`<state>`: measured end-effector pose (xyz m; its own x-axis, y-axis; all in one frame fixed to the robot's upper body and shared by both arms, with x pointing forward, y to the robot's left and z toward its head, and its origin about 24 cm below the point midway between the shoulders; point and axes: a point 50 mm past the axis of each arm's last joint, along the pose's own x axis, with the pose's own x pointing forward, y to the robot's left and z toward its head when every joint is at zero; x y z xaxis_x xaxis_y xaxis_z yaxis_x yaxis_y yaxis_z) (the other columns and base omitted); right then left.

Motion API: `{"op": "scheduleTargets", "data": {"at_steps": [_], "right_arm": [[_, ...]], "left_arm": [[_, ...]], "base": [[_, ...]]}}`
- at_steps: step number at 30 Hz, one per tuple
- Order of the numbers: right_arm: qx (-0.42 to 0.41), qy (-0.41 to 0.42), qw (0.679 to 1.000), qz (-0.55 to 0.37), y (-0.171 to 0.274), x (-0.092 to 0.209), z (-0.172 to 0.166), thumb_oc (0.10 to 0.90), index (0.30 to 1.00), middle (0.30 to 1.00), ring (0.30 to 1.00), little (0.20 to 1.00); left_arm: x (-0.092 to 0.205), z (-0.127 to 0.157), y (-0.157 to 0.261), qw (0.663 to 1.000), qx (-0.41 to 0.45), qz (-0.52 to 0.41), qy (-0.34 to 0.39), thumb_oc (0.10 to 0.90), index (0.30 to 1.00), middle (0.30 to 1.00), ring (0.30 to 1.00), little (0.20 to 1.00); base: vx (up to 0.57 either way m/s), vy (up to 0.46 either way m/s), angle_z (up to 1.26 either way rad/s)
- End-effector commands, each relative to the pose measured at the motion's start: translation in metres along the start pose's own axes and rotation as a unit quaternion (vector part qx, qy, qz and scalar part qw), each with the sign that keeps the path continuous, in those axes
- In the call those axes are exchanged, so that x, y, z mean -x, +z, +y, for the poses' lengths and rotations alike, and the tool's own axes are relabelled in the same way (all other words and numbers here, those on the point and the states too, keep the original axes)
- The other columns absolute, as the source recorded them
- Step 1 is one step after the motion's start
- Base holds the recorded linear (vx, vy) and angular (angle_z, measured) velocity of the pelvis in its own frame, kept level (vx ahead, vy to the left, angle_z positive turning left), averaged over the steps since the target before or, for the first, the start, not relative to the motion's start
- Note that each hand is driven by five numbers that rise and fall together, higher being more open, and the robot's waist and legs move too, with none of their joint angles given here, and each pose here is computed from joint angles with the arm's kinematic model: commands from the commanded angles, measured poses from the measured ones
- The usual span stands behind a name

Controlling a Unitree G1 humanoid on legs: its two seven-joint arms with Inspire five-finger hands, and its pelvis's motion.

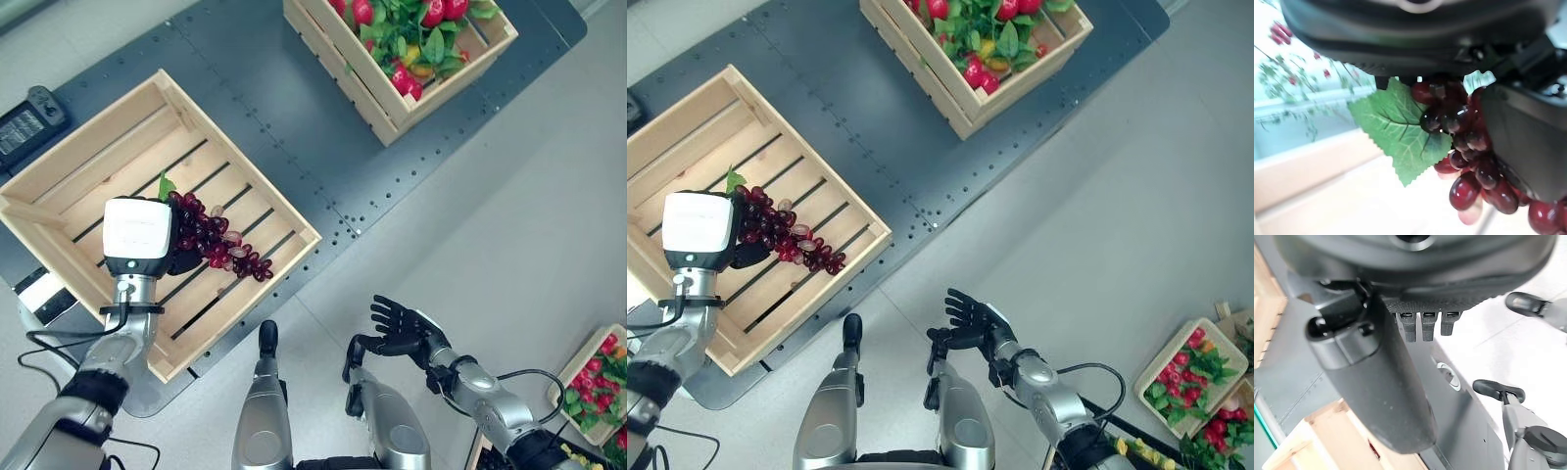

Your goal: Pick up the fruits from the basket on one side to the basket on the other side

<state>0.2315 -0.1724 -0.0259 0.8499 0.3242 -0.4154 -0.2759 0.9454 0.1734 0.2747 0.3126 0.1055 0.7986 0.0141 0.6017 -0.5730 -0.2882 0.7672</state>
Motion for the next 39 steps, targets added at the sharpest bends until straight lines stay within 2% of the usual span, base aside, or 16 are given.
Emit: {"op": "scheduleTargets", "data": {"at_steps": [1, 6, 16, 19, 23, 25, 31, 39], "right_arm": [[0.010, -0.006, 0.999, -0.038, 0.000, 0.022, -0.010, 0.800, 0.900, 0.900, 0.900, 0.900], [-0.005, -0.029, 0.998, -0.049, -0.005, 0.035, -0.012, 0.800, 0.900, 0.900, 0.900, 0.900], [-0.013, -0.035, 0.991, -0.129, 0.023, 0.042, -0.012, 0.800, 0.900, 0.900, 0.900, 0.900], [-0.014, -0.024, 0.986, -0.162, 0.038, 0.042, -0.011, 0.800, 0.900, 0.900, 0.900, 0.900], [-0.004, 0.034, 0.971, -0.235, 0.088, 0.046, -0.007, 0.800, 0.900, 0.900, 0.900, 0.900], [-0.003, 0.048, 0.968, -0.245, 0.096, 0.047, -0.007, 0.800, 0.900, 0.900, 0.900, 0.900], [0.051, 0.130, 0.934, -0.327, 0.152, 0.058, 0.011, 0.800, 0.900, 0.900, 0.900, 0.900], [0.044, 0.206, 0.912, -0.351, 0.177, 0.059, 0.037, 0.800, 0.900, 0.900, 0.900, 0.900]], "left_arm": [[-0.015, 0.028, -0.003, 0.989, 0.021, 0.012, 0.146, 0.400, 0.300, 0.300, 0.300, 0.300], [0.001, 0.045, 0.001, 0.982, 0.063, -0.005, 0.177, 0.400, 0.300, 0.300, 0.300, 0.300], [0.000, 0.075, 0.009, 0.956, 0.135, -0.034, 0.258, 0.400, 0.300, 0.300, 0.300, 0.300], [-0.003, 0.080, 0.013, 0.956, 0.144, -0.047, 0.252, 0.400, 0.300, 0.300, 0.300, 0.300], [-0.009, 0.087, 0.024, 0.956, 0.147, -0.098, 0.233, 0.400, 0.300, 0.300, 0.300, 0.300], [-0.010, 0.088, 0.026, 0.956, 0.148, -0.109, 0.229, 0.400, 0.300, 0.300, 0.300, 0.300], [-0.028, 0.097, 0.052, 0.947, 0.166, -0.202, 0.188, 0.400, 0.300, 0.300, 0.300, 0.300], [-0.036, 0.095, 0.078, 0.937, 0.195, -0.243, 0.160, 0.400, 0.300, 0.300, 0.300, 0.300]], "base": [[0.08, -0.049, 0.09], [0.12, -0.071, 0.14], [0.07, -0.069, 0.02], [0.05, -0.043, 0.00], [0.04, -0.044, -0.03], [0.04, -0.029, -0.04], [0.05, -0.025, 0.00], [0.04, 0.004, 0.00]]}}
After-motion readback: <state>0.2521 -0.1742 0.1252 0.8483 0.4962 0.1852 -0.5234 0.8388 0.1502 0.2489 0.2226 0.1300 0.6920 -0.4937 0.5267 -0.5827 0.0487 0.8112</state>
